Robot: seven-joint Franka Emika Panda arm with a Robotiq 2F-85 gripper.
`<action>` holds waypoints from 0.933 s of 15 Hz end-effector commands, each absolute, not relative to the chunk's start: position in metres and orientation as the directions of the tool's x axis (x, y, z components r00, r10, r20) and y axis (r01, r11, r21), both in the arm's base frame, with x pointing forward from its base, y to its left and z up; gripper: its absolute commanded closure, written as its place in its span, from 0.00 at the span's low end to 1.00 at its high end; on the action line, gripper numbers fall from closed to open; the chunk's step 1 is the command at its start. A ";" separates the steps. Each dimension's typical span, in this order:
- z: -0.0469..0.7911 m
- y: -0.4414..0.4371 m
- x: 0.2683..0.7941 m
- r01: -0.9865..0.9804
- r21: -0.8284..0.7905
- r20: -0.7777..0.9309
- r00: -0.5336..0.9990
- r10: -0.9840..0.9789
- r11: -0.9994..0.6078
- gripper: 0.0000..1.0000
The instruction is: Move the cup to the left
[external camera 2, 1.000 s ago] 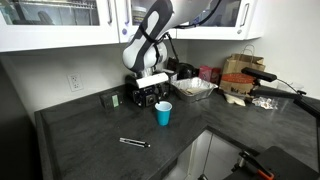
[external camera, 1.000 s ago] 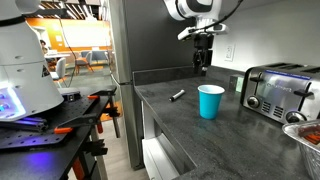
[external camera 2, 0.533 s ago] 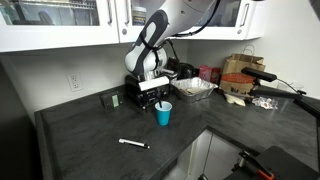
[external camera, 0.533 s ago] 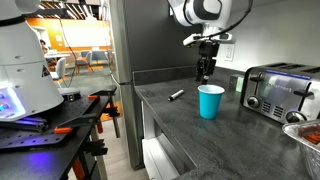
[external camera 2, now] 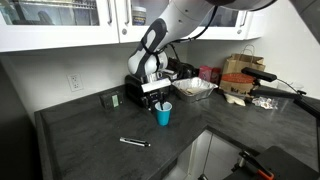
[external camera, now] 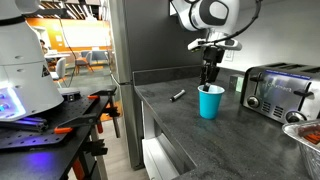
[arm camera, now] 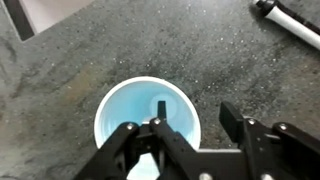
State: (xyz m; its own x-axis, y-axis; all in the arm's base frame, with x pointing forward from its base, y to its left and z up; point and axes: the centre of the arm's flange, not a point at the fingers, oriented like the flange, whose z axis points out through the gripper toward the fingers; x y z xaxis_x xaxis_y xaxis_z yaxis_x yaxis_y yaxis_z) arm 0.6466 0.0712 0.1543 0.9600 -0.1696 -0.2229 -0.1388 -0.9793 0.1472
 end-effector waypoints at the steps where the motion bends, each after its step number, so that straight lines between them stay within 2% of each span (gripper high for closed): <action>1: 0.150 0.071 0.654 -0.125 0.147 -0.255 0.954 -0.160 -0.981 0.71; 2: 0.147 0.071 0.654 -0.121 0.145 -0.257 0.954 -0.155 -0.982 0.80; 5: 0.144 0.072 0.649 -0.104 0.137 -0.241 0.961 -0.135 -0.985 0.99; 10: 0.151 0.073 0.641 -0.069 0.145 -0.231 0.968 -0.102 -0.987 0.99; 14: 0.160 0.106 0.634 -0.009 0.201 -0.209 0.976 -0.052 -0.979 0.99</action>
